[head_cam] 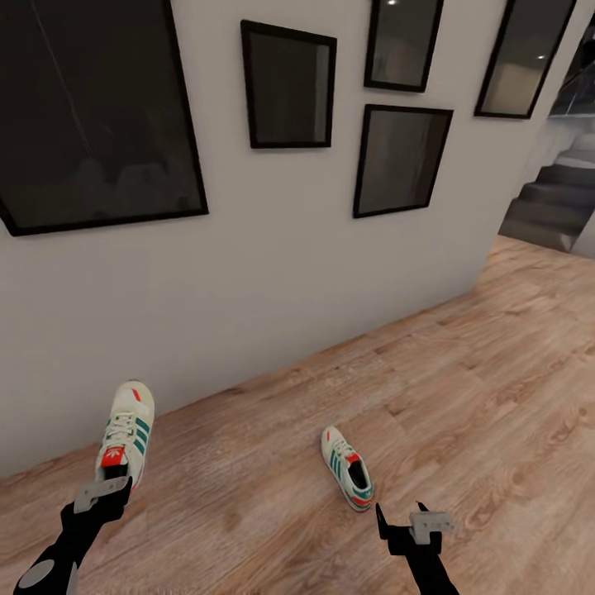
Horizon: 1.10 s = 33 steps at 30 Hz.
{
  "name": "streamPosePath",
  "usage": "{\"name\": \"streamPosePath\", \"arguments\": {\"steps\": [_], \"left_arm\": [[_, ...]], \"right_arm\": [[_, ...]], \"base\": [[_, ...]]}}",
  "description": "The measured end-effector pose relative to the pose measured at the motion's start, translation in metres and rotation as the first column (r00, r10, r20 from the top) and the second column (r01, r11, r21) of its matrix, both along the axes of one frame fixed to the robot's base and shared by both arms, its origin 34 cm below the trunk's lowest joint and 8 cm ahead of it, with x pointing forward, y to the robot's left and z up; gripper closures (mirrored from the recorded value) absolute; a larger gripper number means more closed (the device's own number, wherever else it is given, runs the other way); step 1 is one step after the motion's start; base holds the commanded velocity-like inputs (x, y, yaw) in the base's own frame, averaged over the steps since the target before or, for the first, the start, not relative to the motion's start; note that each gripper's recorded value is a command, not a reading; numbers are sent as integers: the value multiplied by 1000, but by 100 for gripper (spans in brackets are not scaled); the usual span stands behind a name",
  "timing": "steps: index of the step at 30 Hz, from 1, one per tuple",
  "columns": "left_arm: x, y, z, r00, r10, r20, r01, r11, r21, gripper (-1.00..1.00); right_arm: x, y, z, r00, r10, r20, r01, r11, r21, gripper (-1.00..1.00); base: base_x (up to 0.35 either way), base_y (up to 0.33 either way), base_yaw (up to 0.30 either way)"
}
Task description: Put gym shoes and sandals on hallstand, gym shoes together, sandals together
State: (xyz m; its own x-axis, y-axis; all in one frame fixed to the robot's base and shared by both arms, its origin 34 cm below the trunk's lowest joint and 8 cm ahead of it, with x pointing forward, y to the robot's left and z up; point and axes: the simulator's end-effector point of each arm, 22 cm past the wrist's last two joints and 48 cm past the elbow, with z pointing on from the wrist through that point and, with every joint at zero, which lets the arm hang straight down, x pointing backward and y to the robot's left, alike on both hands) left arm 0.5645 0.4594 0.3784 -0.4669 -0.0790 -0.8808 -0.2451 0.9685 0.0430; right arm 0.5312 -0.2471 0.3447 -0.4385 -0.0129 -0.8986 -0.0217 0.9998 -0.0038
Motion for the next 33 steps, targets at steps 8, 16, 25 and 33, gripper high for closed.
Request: {"name": "streamPosePath", "arguments": {"steps": [8, 16, 25, 33], "left_arm": [[0, 0, 0, 1000, 2, 1, -2, 1000, -1, 100], [0, 0, 0, 1000, 0, -1, 0, 1000, 1, 100], [0, 0, 0, 1000, 2, 2, -2, 1000, 0, 100], [0, 0, 0, 1000, 2, 3, -2, 1000, -1, 100]], "right_arm": [[0, 0, 0, 1000, 1, -1, -1, 1000, 0, -100], [0, 0, 0, 1000, 1, -1, -1, 1000, -1, -100], [0, 0, 0, 1000, 2, 0, -2, 1000, -1, -100], [1, -1, 1, 1000, 1, 2, -1, 1000, 0, -100]], "base": [[0, 0, 279], [8, 0, 279], [57, -118, 279], [5, -263, 106]]}}
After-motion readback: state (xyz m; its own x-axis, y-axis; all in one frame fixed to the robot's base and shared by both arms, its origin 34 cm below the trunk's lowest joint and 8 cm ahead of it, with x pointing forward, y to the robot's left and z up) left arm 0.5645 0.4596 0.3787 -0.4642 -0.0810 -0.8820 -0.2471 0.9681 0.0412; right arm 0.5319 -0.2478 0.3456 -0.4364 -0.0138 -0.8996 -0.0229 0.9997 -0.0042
